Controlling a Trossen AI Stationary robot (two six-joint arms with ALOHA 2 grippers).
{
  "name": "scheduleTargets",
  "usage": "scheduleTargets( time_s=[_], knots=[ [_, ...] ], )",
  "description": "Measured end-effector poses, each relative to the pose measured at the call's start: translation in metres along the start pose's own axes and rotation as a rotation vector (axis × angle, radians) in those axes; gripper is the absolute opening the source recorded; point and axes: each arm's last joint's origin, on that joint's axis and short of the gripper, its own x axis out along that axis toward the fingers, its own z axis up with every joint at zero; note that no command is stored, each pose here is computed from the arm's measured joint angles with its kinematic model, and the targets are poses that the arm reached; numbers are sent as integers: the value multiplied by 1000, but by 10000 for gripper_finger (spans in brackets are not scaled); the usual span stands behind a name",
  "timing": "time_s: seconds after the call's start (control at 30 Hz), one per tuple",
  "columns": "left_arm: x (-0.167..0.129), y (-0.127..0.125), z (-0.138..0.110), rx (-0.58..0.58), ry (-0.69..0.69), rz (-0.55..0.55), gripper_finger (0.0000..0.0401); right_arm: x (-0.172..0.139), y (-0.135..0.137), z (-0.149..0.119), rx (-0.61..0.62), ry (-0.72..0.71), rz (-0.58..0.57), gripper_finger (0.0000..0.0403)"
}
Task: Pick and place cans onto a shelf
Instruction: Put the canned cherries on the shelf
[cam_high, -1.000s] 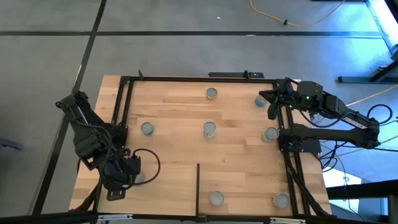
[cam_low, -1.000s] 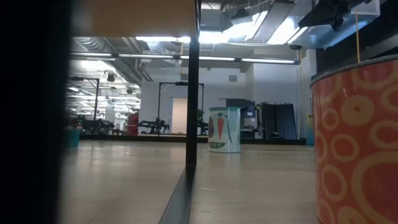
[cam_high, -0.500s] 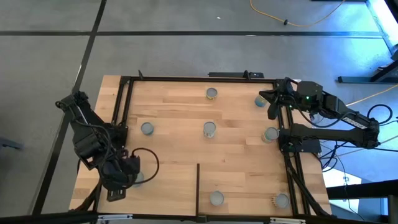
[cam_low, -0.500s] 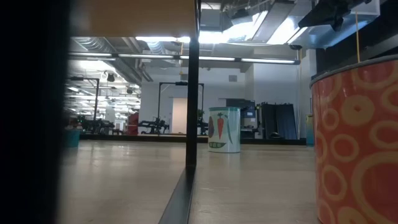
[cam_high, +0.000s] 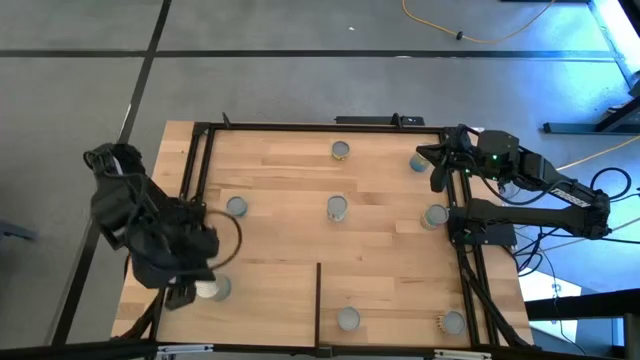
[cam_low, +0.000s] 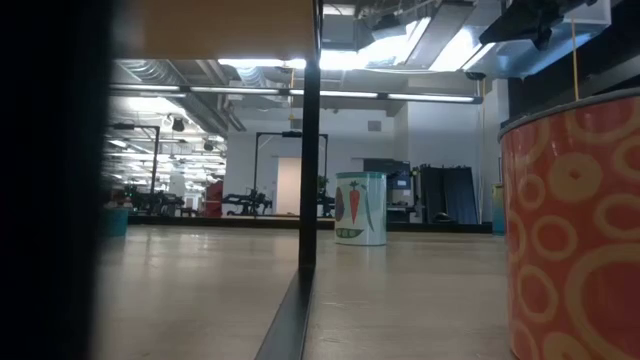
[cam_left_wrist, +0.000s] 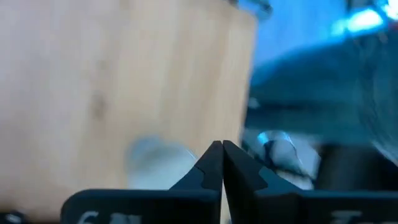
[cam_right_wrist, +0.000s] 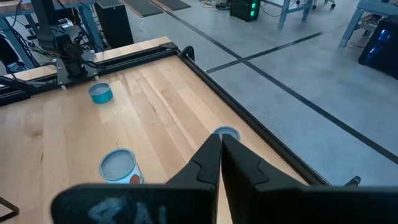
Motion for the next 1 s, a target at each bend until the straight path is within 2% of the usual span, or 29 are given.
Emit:
scheduleTargets(
  time_s=[0.1, 0.3, 0.5, 0.73, 1.0],
  knots=[
    [-4, 6, 2, -2, -70, 81, 1, 0, 0, 0, 1, 0, 0, 18],
    [12, 18, 18, -118, -62, 160, 1, 0, 0, 0, 1, 0, 0, 18],
    [34, 19, 32, -173, 61, 165, 1, 0, 0, 0, 31, 0, 1, 18],
    [63, 12, 36, -199, 224, 165, 1, 0, 0, 0, 24, 0, 1, 18],
    [81, 8, 37, -212, 257, 206, 0, 0, 0, 0, 23, 0, 0, 18]
  ],
)
